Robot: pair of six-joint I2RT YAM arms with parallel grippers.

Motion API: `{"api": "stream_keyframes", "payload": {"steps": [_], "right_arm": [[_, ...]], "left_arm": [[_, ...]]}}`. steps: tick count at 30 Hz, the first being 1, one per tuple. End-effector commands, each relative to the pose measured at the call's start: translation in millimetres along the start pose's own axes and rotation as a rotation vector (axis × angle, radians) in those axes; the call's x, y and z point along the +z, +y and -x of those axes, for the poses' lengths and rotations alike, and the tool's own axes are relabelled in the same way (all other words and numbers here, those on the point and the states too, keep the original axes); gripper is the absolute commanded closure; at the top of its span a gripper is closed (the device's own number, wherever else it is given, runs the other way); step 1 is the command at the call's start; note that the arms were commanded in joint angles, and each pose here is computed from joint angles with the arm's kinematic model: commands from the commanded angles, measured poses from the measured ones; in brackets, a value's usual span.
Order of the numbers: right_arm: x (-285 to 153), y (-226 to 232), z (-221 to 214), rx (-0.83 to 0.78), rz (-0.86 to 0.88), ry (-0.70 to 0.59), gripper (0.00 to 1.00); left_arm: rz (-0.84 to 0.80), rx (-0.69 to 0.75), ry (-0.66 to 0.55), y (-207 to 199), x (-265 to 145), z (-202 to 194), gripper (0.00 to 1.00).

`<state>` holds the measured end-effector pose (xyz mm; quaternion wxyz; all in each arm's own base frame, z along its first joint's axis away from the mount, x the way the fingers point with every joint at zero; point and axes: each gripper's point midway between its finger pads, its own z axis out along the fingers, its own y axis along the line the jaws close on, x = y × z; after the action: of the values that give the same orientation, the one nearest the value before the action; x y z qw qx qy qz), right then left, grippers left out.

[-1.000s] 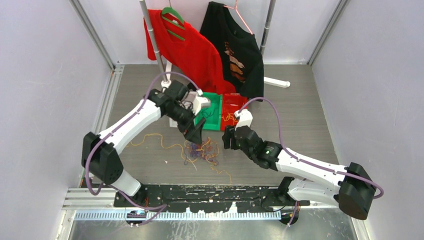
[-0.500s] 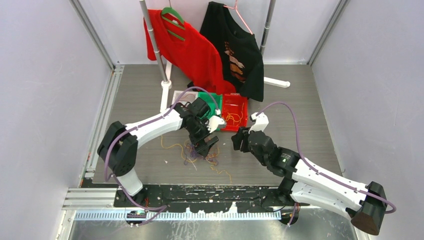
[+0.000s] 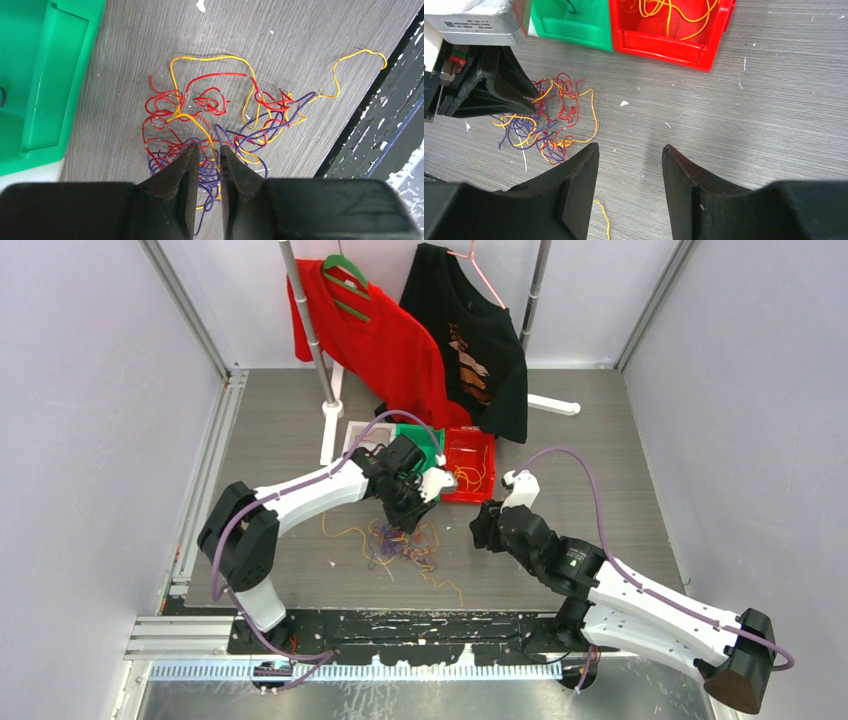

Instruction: Untangle the cables

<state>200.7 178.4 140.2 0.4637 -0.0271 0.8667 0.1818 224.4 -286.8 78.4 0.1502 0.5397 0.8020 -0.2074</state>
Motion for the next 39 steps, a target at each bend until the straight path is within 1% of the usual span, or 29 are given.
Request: {"api": "stream_keyframes", "payload": {"steps": [1, 2, 3, 5, 6, 7, 9, 11, 12, 15, 17, 20, 26, 30, 36, 39], "right_arm": [[-3, 17, 27, 0.06, 0.052, -0.083, 0.45], [-2, 16, 27, 0.059, 0.049, -0.085, 0.45], [-1, 16, 27, 0.059, 0.049, -0.087, 0.45], [0, 16, 28, 0.057, 0.048, -0.094, 0.45], [0, 16, 28, 0.055, 0.047, -0.097, 0.45], [1, 16, 29, 0.053, 0.048, -0.101, 0.45], [2, 17, 31, 0.051, 0.049, -0.11, 0.45], [3, 17, 31, 0.049, 0.048, -0.116, 0.45], [4, 19, 32, 0.047, 0.053, -0.12, 0.45], [5, 26, 37, 0.048, 0.09, -0.145, 0.43], [6, 37, 40, 0.04, 0.146, -0.165, 0.38], [6, 58, 46, 0.012, 0.265, -0.208, 0.3], [-2, 102, 54, -0.065, 0.502, -0.291, 0.22], [-10, 124, 64, -0.108, 0.583, -0.349, 0.19], [-15, 154, 62, -0.181, 0.675, -0.352, 0.18], [-13, 161, 61, -0.238, 0.666, -0.351, 0.17]], "left_arm": [[0.019, 0.026, -0.047, -1, -11, 11, 0.7], [0.005, 0.017, -0.04, -3, -11, 9, 0.64], [-0.005, 0.011, -0.035, -5, -10, 8, 0.61], [-0.008, 0.003, -0.036, -5, -7, 7, 0.59], [-0.003, 0.001, -0.035, -5, -5, 6, 0.6], [0.002, -0.001, -0.032, -3, -4, 6, 0.64], [0.012, -0.006, -0.03, -2, -5, 6, 0.78], [0.029, -0.009, -0.026, -1, -12, 6, 0.96], [0.041, -0.007, -0.025, -1, -19, 8, 1.0], [0.048, 0.001, -0.016, -8, -45, 9, 1.0], [0.041, 0.007, -0.025, -17, -65, 10, 1.0], [0.013, 0.017, -0.049, -33, -91, 12, 1.0], [-0.079, 0.004, -0.112, -65, -134, 19, 1.0], [-0.128, 0.001, -0.133, -79, -153, 23, 1.0], [-0.197, 0.016, -0.117, -90, -166, 27, 1.0], [-0.228, 0.039, -0.116, -96, -171, 27, 1.0]]}}
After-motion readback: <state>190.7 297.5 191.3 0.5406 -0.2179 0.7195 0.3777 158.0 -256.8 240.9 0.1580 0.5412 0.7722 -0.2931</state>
